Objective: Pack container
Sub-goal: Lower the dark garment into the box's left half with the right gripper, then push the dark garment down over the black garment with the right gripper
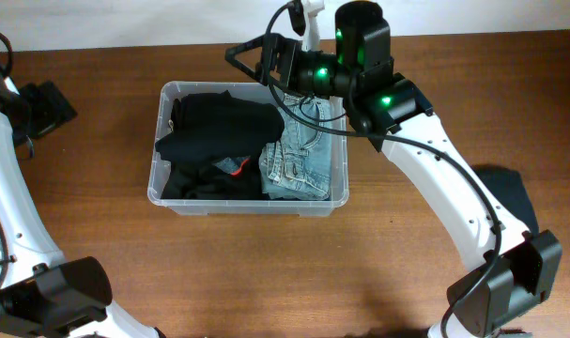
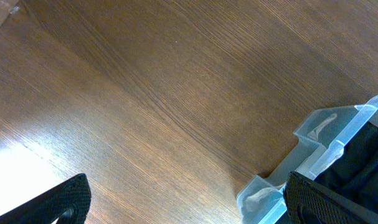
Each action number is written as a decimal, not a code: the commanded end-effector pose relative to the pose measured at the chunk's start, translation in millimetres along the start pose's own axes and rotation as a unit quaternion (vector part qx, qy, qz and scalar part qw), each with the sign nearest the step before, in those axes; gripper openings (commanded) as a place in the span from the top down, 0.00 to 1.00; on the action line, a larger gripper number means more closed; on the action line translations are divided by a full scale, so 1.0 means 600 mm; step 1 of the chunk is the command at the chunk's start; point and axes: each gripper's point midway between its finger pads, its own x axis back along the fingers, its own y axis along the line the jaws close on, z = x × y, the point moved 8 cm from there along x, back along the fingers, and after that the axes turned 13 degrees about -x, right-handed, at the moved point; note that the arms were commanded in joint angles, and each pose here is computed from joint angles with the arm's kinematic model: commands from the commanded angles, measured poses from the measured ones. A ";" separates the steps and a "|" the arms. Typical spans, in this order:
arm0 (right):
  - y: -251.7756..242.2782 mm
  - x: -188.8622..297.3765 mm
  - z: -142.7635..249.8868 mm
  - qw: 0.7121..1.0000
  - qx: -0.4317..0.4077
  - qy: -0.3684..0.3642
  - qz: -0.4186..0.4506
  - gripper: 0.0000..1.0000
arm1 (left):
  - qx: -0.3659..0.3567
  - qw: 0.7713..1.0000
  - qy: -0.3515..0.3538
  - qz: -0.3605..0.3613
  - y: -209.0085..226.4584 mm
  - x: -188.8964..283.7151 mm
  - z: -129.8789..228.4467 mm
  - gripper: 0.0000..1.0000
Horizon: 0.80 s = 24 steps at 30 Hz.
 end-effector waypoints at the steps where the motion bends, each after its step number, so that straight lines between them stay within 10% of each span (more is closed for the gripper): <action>1: 0.008 0.007 -0.001 0.997 0.055 -0.042 0.042 0.01 | 0.007 1.000 -0.018 0.000 0.003 0.021 0.001 0.01; 20: -0.036 -0.072 0.102 0.942 0.210 -0.056 0.254 0.03 | 0.007 1.000 -0.018 0.000 0.003 0.021 0.001 0.01; 24: -0.060 -0.096 0.111 0.940 0.209 -0.040 0.265 0.45 | 0.007 1.000 -0.018 0.000 0.003 0.021 0.001 0.01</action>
